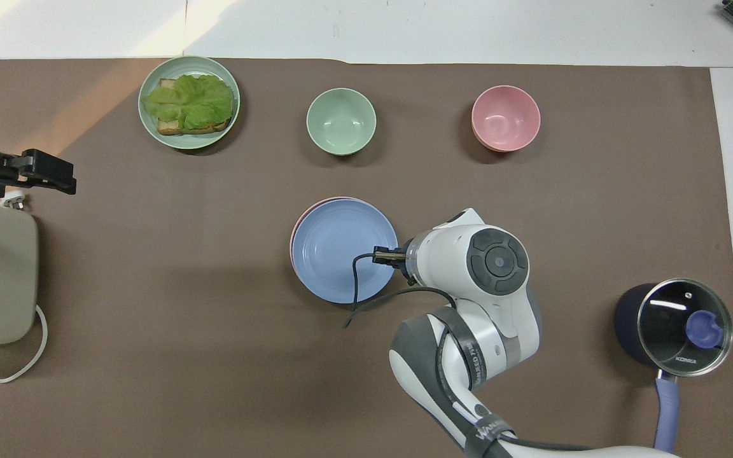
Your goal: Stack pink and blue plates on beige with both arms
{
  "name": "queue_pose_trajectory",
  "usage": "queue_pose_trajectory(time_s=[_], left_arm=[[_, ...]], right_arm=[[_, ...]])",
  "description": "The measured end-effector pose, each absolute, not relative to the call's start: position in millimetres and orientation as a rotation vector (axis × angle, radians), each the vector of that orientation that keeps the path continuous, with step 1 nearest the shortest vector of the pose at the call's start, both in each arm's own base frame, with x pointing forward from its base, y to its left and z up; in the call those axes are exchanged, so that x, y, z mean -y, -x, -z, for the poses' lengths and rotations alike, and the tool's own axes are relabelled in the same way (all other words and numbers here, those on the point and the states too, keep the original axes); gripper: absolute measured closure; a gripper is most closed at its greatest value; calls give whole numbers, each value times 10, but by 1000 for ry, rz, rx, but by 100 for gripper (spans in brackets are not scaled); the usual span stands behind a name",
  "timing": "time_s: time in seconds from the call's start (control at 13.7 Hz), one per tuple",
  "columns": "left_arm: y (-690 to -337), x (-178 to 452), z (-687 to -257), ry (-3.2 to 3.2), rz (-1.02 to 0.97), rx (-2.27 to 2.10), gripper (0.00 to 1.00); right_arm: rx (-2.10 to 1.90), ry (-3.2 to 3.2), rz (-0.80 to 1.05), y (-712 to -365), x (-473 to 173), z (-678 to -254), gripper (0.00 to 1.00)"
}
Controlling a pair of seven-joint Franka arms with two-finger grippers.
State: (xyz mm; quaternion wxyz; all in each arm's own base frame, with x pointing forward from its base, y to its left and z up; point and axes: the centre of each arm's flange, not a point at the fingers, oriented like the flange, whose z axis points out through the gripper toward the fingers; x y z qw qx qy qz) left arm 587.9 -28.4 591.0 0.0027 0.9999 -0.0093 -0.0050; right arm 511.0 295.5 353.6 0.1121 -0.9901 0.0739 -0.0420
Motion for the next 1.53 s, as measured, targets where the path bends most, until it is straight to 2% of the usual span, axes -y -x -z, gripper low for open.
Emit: queue_pose_trajectory(time_s=[0.29,0.36,0.66,1.09,1.24,1.53], left_arm=[[-5879,284,-5910,-3136,16,29,0],[-5879,284,-5910,-3136,16,29,0],[-5879,284,-5910,-3136,16,29,0],[-5879,284,-5910,-3136,16,29,0],[-5879,284,-5910,-3136,16,29,0],[-5879,284,-5910,-3136,16,29,0]], right_arm=[[-252,2902,117,-5225,-2797,-3839,5],[-279,2897,130,-5279,-2656,-3977,0],[-361,2979,225,-5444,-1681,-4592,0],[-351,3049,193,-5345,-109,-5436,0],[-333,3064,163,-5336,137,-5743,0],[-308,3137,87,-5424,200,-6193,0]])
